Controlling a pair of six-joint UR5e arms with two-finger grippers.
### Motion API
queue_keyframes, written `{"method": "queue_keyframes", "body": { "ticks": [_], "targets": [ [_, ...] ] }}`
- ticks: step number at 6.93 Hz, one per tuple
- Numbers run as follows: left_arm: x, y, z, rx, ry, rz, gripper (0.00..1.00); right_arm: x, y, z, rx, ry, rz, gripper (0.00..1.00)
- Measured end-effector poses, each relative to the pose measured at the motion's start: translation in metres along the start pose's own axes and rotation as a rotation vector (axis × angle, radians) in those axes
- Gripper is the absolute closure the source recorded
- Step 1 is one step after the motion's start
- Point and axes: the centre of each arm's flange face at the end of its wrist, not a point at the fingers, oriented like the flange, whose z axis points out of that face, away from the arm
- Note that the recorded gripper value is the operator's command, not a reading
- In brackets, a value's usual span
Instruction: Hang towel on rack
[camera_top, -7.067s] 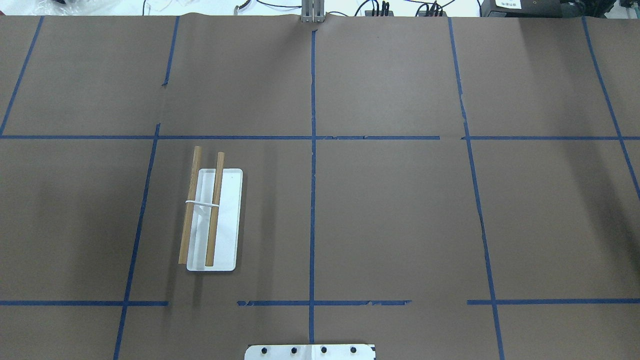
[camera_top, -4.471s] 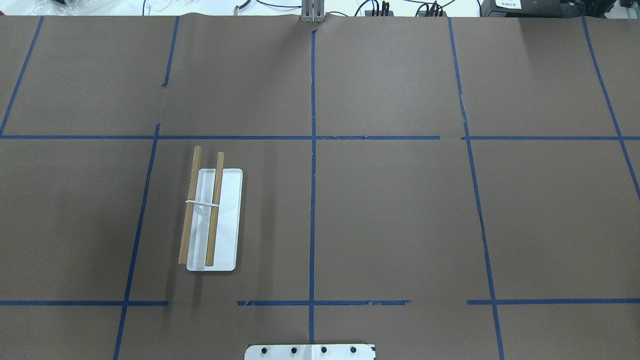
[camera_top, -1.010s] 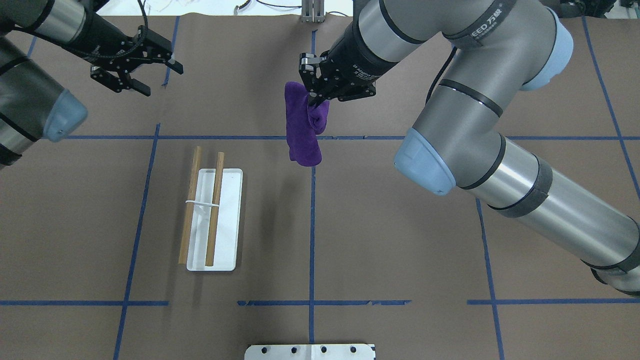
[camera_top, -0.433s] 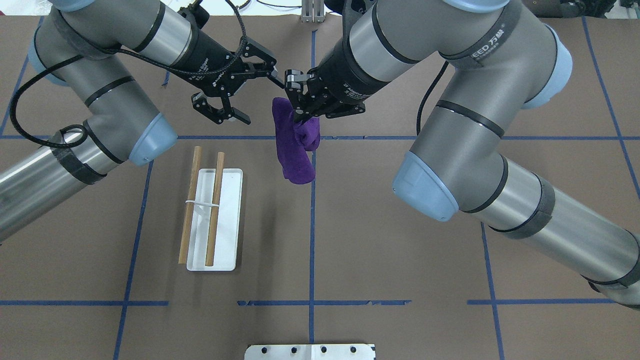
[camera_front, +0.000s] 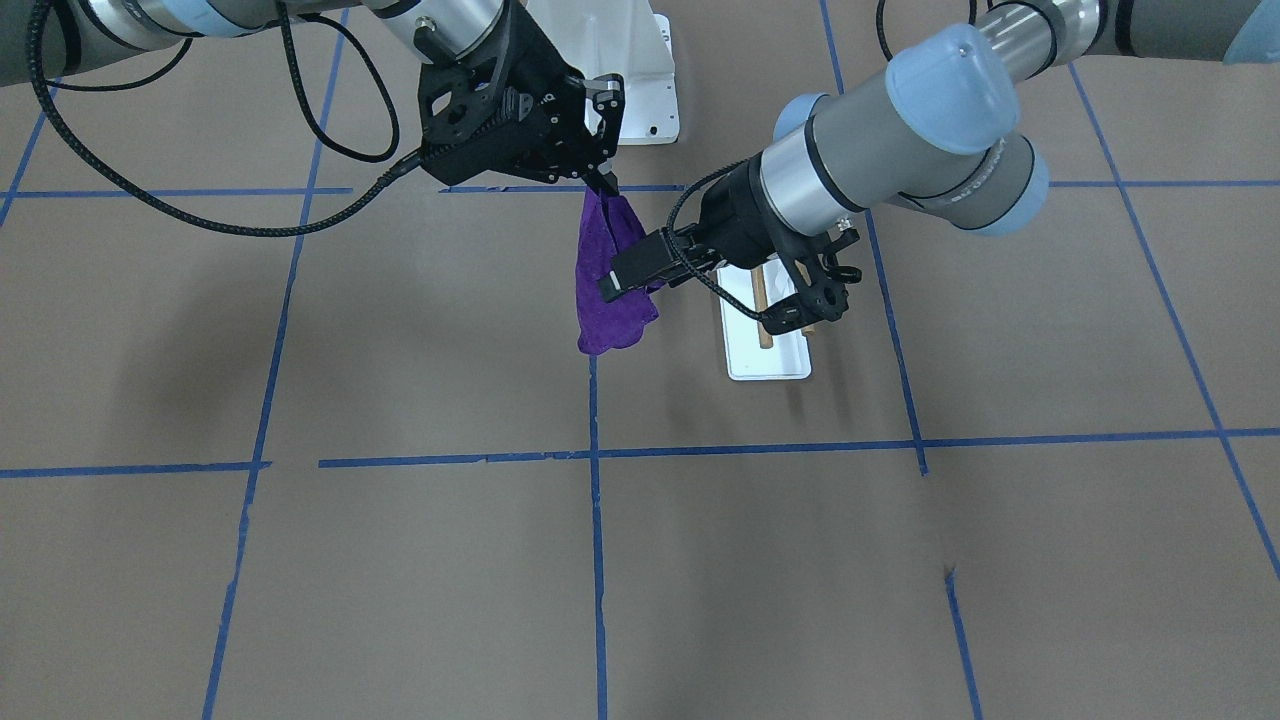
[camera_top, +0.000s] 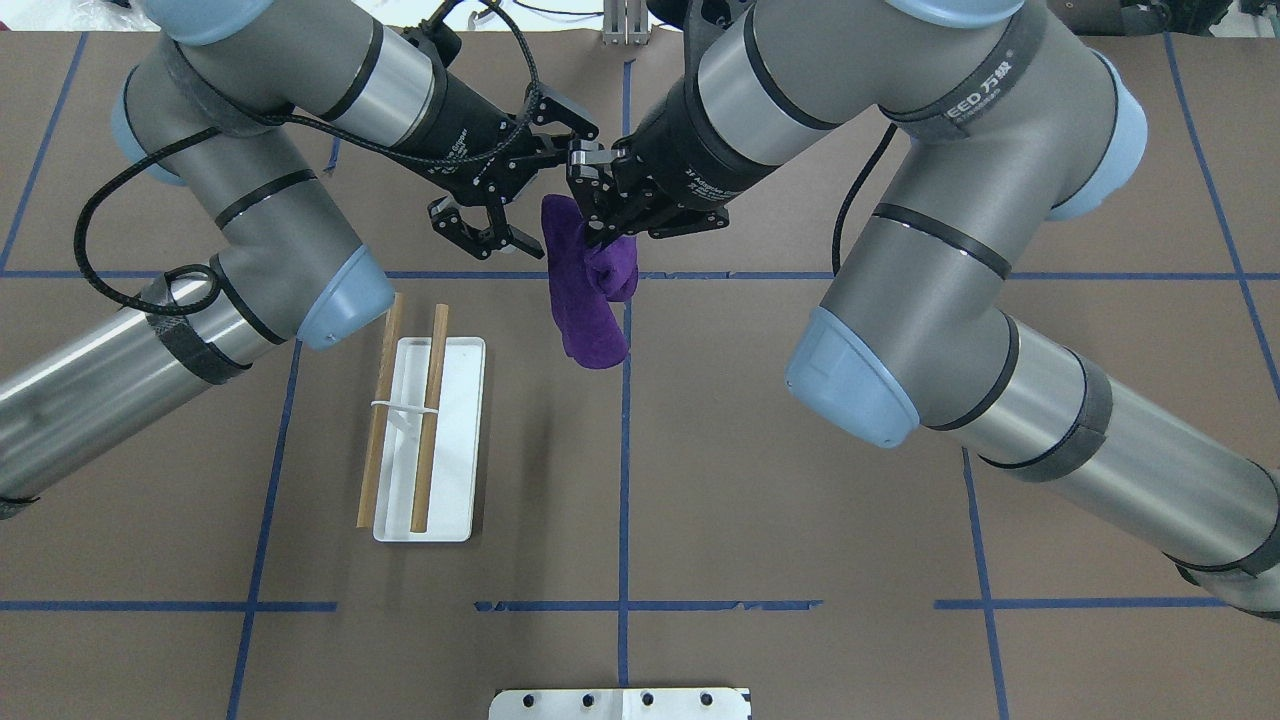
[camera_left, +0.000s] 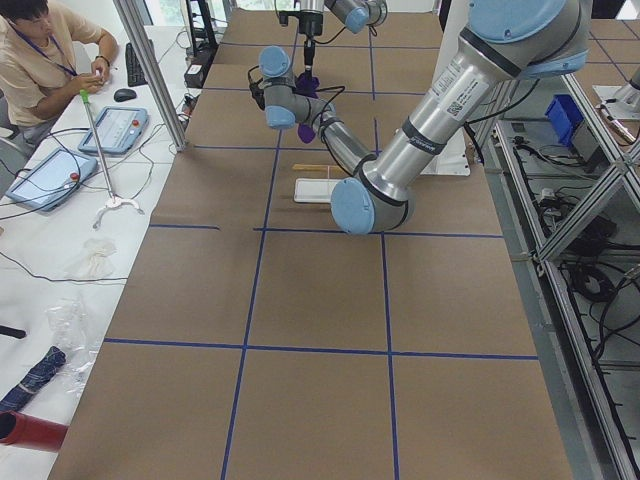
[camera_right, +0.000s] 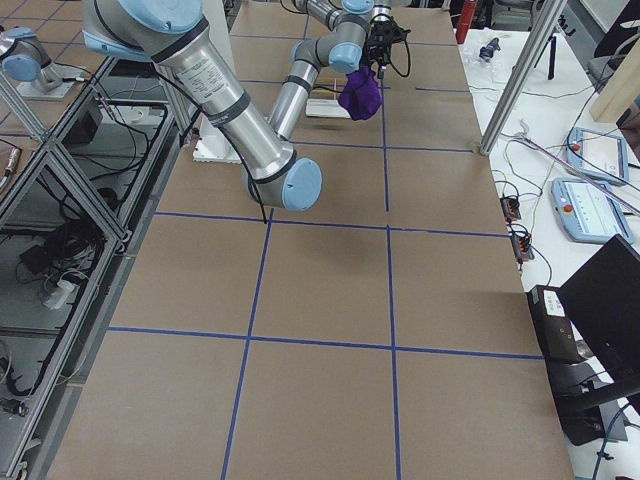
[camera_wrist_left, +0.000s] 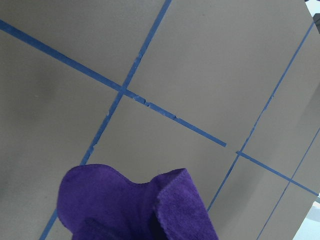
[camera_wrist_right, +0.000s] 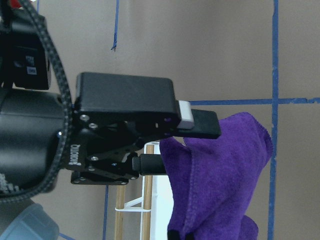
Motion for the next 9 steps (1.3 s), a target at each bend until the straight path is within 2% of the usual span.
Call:
{"method": "queue_keyframes", "body": {
  "ticks": [1, 4, 5, 6, 7, 9],
  "targets": [
    [0.001, 0.003, 0.004, 0.004, 0.007, 0.006, 0.15, 0.001, 0.001, -0.001, 0.000, -0.001, 0.000, 1.00],
    [0.001, 0.002, 0.007, 0.023, 0.028, 0.021, 0.17, 0.010, 0.011, -0.010, 0.001, -0.009, -0.007, 1.00],
    [0.001, 0.000, 0.009, 0.032, 0.036, 0.025, 0.38, 0.011, 0.012, -0.011, 0.000, -0.011, -0.009, 1.00],
    [0.000, 0.001, 0.012, 0.032, 0.039, 0.028, 0.83, 0.011, 0.013, -0.011, 0.000, -0.011, -0.010, 1.00],
    [0.000, 0.003, 0.015, 0.027, 0.039, 0.028, 1.00, 0.011, 0.013, -0.011, -0.001, -0.011, -0.010, 1.00],
    [0.000, 0.006, 0.016, 0.023, 0.042, 0.026, 1.00, 0.011, 0.013, -0.010, -0.001, -0.010, -0.011, 1.00]
  ]
}}
